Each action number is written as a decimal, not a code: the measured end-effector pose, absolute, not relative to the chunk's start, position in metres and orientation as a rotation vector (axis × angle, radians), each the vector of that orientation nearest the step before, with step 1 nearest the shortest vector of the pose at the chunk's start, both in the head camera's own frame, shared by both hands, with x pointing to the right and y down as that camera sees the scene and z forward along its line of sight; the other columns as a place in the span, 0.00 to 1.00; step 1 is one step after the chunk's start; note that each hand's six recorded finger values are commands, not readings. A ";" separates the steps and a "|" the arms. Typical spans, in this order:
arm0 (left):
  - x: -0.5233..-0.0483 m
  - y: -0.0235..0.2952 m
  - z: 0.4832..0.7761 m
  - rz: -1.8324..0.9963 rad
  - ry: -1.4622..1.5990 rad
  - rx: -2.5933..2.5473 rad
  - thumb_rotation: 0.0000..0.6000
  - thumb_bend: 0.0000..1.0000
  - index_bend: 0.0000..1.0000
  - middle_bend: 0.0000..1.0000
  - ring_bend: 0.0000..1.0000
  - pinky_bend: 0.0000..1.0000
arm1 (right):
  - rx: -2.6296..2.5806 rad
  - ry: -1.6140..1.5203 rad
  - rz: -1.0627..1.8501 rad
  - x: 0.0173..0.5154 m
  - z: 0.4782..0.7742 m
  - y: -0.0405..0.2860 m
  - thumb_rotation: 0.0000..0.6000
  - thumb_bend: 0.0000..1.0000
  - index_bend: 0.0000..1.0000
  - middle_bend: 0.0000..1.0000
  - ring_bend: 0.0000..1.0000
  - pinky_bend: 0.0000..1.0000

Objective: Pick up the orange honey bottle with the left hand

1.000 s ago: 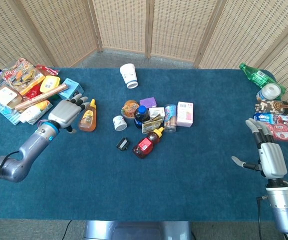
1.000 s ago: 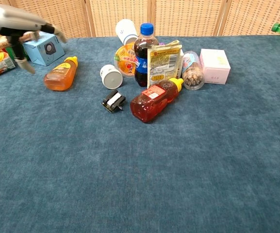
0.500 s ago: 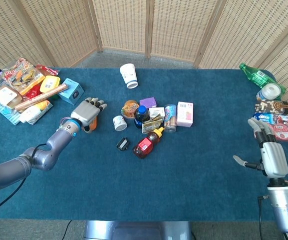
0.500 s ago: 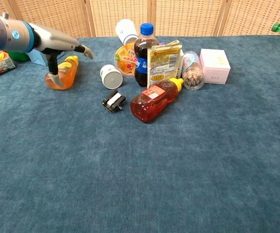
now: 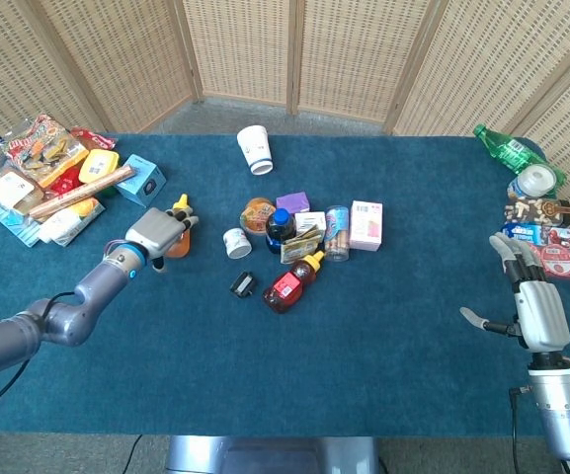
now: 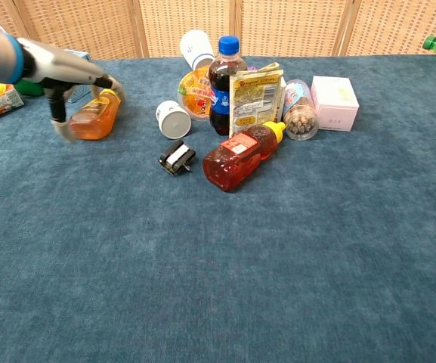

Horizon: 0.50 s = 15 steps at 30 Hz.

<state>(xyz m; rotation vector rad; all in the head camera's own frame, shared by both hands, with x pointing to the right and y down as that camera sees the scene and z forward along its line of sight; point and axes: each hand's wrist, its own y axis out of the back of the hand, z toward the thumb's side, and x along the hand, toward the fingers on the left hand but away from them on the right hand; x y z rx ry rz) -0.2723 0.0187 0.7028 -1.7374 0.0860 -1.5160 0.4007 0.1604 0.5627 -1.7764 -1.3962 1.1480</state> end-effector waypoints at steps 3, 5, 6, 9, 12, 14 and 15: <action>-0.283 0.027 0.698 -1.534 0.067 -1.750 1.00 0.17 0.13 0.11 0.31 0.55 | -1.778 -1.396 1.147 0.400 0.563 0.161 1.00 0.00 0.00 0.00 0.00 0.00; -0.289 0.033 0.695 -1.547 0.044 -1.757 1.00 0.17 0.13 0.16 0.34 0.56 | -1.777 -1.395 1.146 0.400 0.562 0.161 1.00 0.00 0.00 0.00 0.00 0.00; -0.292 0.035 0.693 -1.552 0.035 -1.759 1.00 0.17 0.13 0.18 0.35 0.56 | -1.777 -1.394 1.146 0.400 0.562 0.161 1.00 0.00 0.00 0.00 0.00 0.00; -0.299 0.042 0.689 -1.567 0.008 -1.765 1.00 0.17 0.13 0.20 0.35 0.56 | -1.777 -1.392 1.144 0.399 0.562 0.161 1.00 0.00 0.00 0.00 0.00 0.00; -0.302 0.052 0.686 -1.574 -0.024 -1.783 1.00 0.17 0.14 0.21 0.40 0.56 | -1.776 -1.396 1.141 0.400 0.561 0.161 1.00 0.00 0.00 0.00 0.00 0.00; -0.303 0.059 0.684 -1.575 -0.047 -1.795 1.00 0.17 0.14 0.24 0.44 0.57 | -1.776 -1.399 1.140 0.400 0.561 0.161 1.00 0.00 0.00 0.00 0.00 0.00; -0.303 0.064 0.681 -1.574 -0.064 -1.803 1.00 0.17 0.15 0.27 0.46 0.57 | -1.775 -1.399 1.141 0.400 0.561 0.161 1.00 0.00 0.00 0.00 0.00 0.00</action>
